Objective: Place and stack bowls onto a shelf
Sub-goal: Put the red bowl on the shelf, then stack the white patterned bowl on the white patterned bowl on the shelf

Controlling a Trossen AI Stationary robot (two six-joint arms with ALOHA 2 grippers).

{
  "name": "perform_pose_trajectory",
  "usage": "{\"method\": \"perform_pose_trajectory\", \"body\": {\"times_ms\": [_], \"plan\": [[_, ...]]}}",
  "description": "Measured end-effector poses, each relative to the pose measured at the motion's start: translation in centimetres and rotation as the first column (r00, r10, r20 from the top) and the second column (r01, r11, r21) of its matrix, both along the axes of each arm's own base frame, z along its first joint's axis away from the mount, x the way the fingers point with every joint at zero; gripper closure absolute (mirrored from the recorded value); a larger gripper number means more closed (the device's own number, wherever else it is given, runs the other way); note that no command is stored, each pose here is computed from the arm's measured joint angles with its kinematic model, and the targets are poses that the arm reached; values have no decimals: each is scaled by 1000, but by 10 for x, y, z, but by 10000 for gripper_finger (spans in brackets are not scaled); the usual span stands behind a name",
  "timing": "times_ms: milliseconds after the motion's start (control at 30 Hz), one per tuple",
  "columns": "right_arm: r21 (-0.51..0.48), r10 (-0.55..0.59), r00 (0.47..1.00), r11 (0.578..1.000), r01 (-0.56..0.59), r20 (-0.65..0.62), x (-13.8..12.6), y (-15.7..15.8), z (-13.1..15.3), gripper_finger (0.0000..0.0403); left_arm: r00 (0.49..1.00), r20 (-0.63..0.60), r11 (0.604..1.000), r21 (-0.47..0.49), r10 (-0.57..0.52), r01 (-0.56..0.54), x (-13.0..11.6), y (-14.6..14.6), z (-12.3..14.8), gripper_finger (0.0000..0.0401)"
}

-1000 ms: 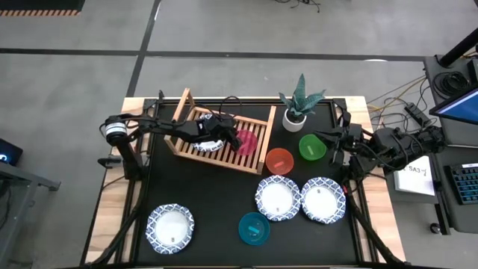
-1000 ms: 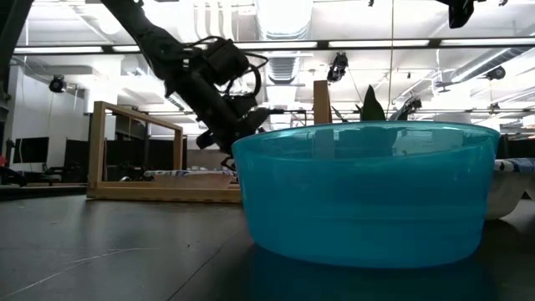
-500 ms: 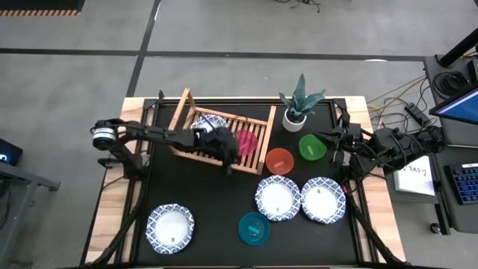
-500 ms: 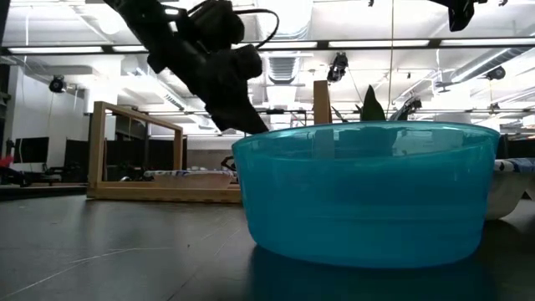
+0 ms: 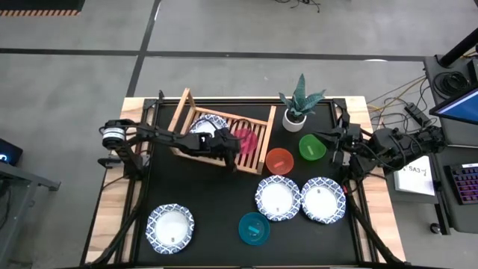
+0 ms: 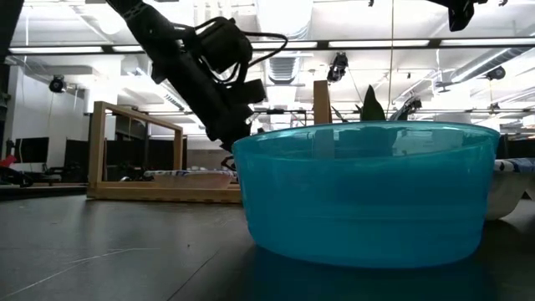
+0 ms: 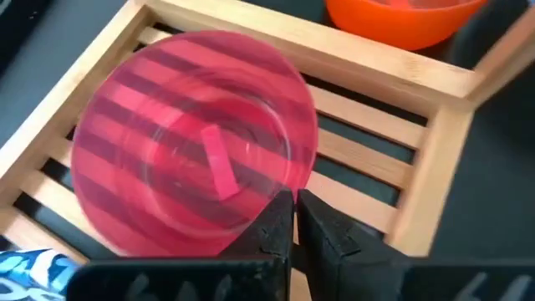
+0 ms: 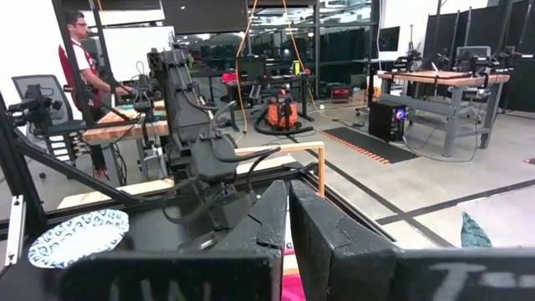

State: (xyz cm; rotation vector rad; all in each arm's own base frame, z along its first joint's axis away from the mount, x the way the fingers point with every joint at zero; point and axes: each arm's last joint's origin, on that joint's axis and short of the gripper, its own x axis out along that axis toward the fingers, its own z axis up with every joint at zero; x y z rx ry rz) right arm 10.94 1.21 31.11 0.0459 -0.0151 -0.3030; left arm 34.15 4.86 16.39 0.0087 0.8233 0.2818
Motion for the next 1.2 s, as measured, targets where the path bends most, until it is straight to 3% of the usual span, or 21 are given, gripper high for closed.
{"method": "perform_pose_trajectory", "body": {"times_ms": [200,500,767,867,967,1200], "plan": [[-1,0,1000,1000,0,-2,0,0,0,394,1000,6,1000,-6,-22,22,4,-5,14,400],[-3,0,1000,1000,0,-10,0,0,-1,394,988,-51,977,-160,-148,138,9,-21,29,400],[-7,-1,1000,1000,1,-22,0,0,-2,394,954,-251,963,-251,-164,100,2,-42,47,400],[-14,-1,1000,1000,1,-24,0,0,-2,394,920,-331,947,-304,-210,107,-3,-55,56,400],[-14,-1,1000,1000,1,-24,0,0,-2,394,848,-438,913,-390,-298,120,-15,-71,60,400],[-15,-1,1000,1000,1,-28,1,0,-3,394,729,-599,910,-407,-331,78,-41,-107,62,377]]}}
